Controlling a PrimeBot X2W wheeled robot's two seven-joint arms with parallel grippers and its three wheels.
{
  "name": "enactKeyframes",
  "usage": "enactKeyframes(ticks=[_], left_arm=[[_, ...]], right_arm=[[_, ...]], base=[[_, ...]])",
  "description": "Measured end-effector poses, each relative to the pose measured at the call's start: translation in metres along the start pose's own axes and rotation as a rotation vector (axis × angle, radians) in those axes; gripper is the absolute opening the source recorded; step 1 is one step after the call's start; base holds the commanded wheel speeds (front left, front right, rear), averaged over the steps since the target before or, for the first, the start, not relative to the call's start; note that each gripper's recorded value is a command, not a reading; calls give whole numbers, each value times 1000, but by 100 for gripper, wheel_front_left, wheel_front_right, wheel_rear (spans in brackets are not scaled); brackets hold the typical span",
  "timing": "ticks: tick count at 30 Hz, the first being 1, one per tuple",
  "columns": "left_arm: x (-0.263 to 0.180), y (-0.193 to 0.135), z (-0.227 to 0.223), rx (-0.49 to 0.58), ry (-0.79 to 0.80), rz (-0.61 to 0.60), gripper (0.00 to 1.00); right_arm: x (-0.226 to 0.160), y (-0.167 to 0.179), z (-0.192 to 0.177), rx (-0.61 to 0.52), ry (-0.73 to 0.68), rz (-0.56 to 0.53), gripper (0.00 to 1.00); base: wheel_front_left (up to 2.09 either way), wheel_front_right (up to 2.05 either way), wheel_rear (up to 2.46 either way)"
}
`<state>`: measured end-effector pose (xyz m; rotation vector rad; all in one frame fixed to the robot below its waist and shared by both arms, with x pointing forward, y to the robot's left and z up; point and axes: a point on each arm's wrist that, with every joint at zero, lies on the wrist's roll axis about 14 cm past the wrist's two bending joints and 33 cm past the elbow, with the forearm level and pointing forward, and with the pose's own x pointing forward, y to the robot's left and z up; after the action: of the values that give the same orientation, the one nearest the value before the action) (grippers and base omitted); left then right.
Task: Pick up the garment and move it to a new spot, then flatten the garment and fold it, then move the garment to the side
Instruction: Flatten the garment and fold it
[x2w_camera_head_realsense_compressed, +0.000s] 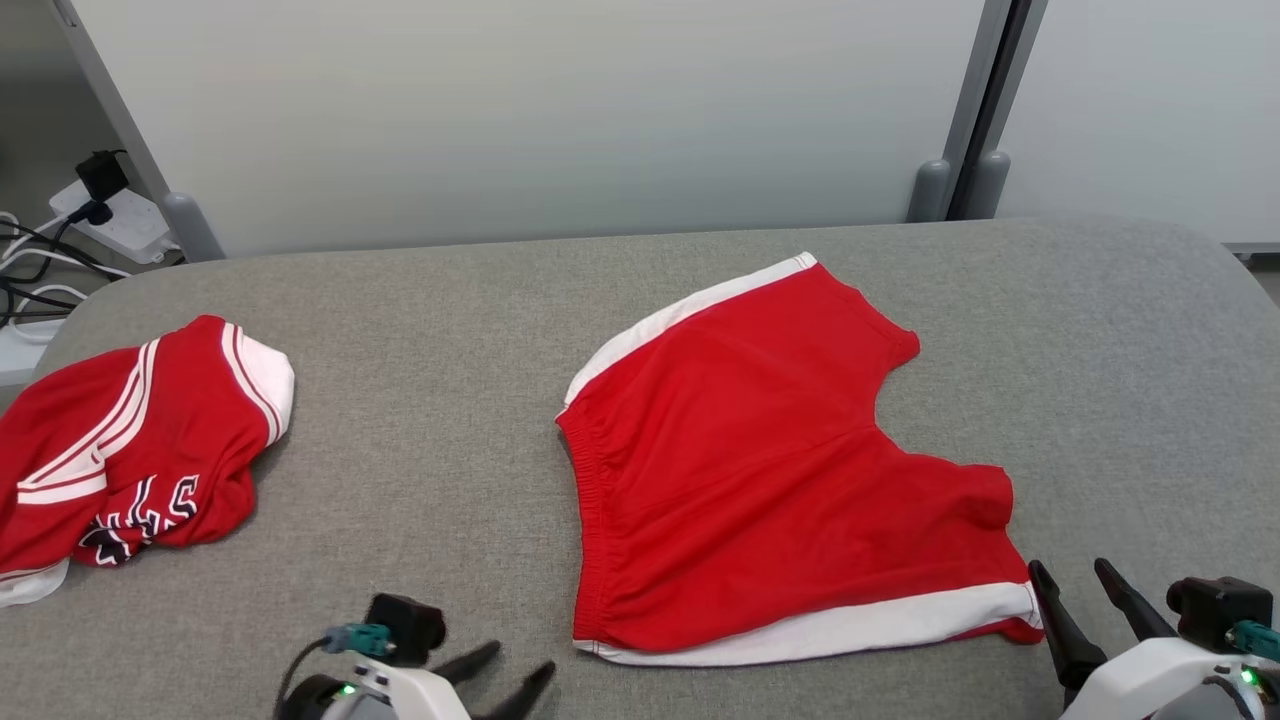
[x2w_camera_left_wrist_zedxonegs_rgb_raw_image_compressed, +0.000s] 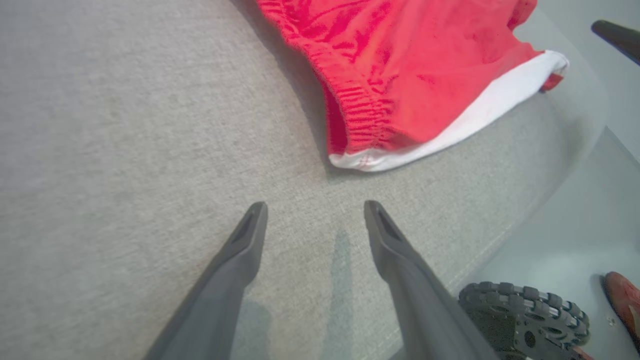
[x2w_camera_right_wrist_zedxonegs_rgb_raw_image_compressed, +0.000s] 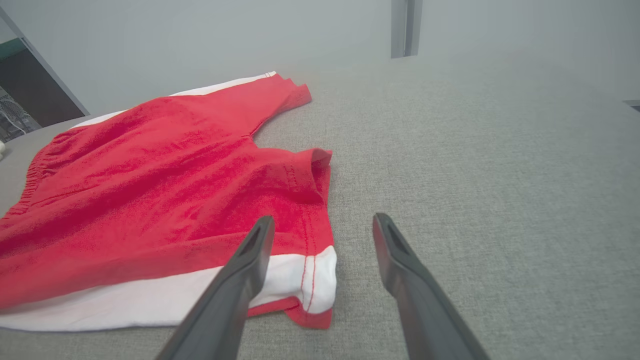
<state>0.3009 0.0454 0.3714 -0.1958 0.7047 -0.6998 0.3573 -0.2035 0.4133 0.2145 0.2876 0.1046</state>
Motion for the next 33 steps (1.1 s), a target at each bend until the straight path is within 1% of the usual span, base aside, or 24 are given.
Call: enactKeyframes(ticks=[3,5,9,13,17,19,21,23,27,31,33], left_arm=[[-8,27,27,-25,-144,112,100],[-14,38,44,-79,-233,172,100],[-21,34,71,-245,-389,202,100],[-42,35,108,-336,-586,243,100],[-66,39,113,-471,-738,313,100],[-76,38,110,-494,-787,346,100],[-89,41,111,-466,-833,397,100],[-104,45,118,-390,-879,458,100],[-128,44,129,-157,-918,563,100],[-137,32,133,-14,-929,591,100],[-139,28,132,27,-928,595,100]], right_arm=[[1,10,12,-21,-45,27,100],[1,19,20,-41,-74,50,100],[-2,37,31,-72,-123,93,100],[-4,56,39,-60,-165,126,100],[-6,71,43,-41,-192,147,100],[-9,76,42,-36,-198,154,100],[-12,80,44,-46,-209,162,100],[-15,83,45,-47,-220,163,100],[-22,84,54,-44,-264,154,100],[-34,85,63,-41,-313,145,100],[-40,84,67,-42,-336,141,100]], base=[[0,0,0],[0,0,0],[0,0,0],[0,0,0],[0,0,0],[0,0,0],[0,0,0],[0,0,0],[0,0,0],[0,0,0],[0,0,0]])
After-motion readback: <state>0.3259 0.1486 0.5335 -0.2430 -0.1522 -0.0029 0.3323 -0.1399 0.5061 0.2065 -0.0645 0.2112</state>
